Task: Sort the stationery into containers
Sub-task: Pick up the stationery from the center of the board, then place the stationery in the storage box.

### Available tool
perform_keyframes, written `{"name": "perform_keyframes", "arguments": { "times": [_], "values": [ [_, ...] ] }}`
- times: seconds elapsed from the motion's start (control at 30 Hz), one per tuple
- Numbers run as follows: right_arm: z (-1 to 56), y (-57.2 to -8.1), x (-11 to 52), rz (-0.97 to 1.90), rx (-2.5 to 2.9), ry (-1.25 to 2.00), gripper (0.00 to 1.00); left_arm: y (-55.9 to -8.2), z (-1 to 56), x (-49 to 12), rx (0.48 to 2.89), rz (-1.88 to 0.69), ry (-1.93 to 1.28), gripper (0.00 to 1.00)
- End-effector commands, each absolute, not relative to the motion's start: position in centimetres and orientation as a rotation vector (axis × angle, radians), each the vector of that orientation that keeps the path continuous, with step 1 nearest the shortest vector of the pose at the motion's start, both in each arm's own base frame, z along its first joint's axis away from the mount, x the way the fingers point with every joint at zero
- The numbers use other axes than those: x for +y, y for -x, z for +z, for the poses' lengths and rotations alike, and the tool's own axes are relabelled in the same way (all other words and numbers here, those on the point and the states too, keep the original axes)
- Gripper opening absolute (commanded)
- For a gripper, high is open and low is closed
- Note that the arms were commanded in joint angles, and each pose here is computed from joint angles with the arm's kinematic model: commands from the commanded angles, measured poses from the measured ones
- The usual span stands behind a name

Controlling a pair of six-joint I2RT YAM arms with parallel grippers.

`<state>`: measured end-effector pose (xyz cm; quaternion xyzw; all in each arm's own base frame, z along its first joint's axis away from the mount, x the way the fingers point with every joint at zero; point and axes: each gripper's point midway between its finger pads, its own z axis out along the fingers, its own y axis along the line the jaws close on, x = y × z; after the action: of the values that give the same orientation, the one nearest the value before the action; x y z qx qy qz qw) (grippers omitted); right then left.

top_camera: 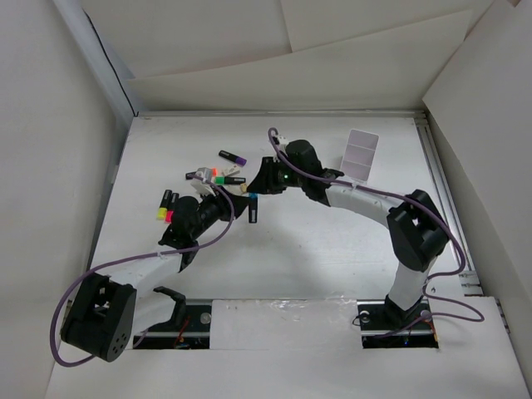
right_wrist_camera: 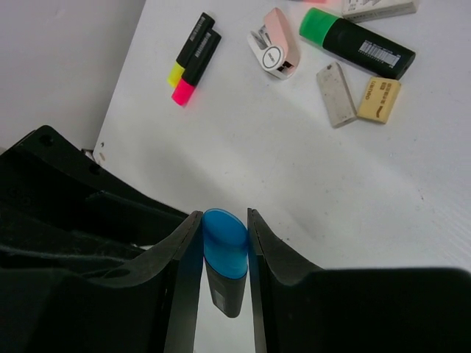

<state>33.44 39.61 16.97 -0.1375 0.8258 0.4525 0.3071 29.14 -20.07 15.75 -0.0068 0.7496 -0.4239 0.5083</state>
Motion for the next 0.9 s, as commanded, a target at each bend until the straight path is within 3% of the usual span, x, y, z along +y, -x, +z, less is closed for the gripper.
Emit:
{"name": "perform_keyframes", "arguments": {
  "times": [0.0, 0.3, 0.47, 0.63, 0.87],
  "values": [
    [19.5, -35.1, 38.0, 1.194, 2.113, 0.309, 0.04, -29.5, 19.1, -20.4, 1.695, -1.044, -0.020, 0.30],
    [21.2, -39.4, 33.3, 1.130, 2.061, 0.183, 0.04, -28.9, 20.1, -20.0, 1.658, -1.043, -0.020, 0.54],
    [24.8, -43.4, 26.5, 0.993, 1.972, 0.041, 0.04, -28.8, 19.9, -19.9, 1.659, -1.043, -0.005, 0.55],
    [28.7, -48.9, 14.7, 0.690, 1.835, -0.241, 0.06, -28.6, 18.8, -20.5, 1.704, -1.083, -0.012, 0.55],
    [30.6, -52.6, 1.8, 0.263, 1.664, -0.567, 0.06, -27.9, 19.2, -21.0, 1.692, -1.132, -0.036, 0.54]
  ]
}}
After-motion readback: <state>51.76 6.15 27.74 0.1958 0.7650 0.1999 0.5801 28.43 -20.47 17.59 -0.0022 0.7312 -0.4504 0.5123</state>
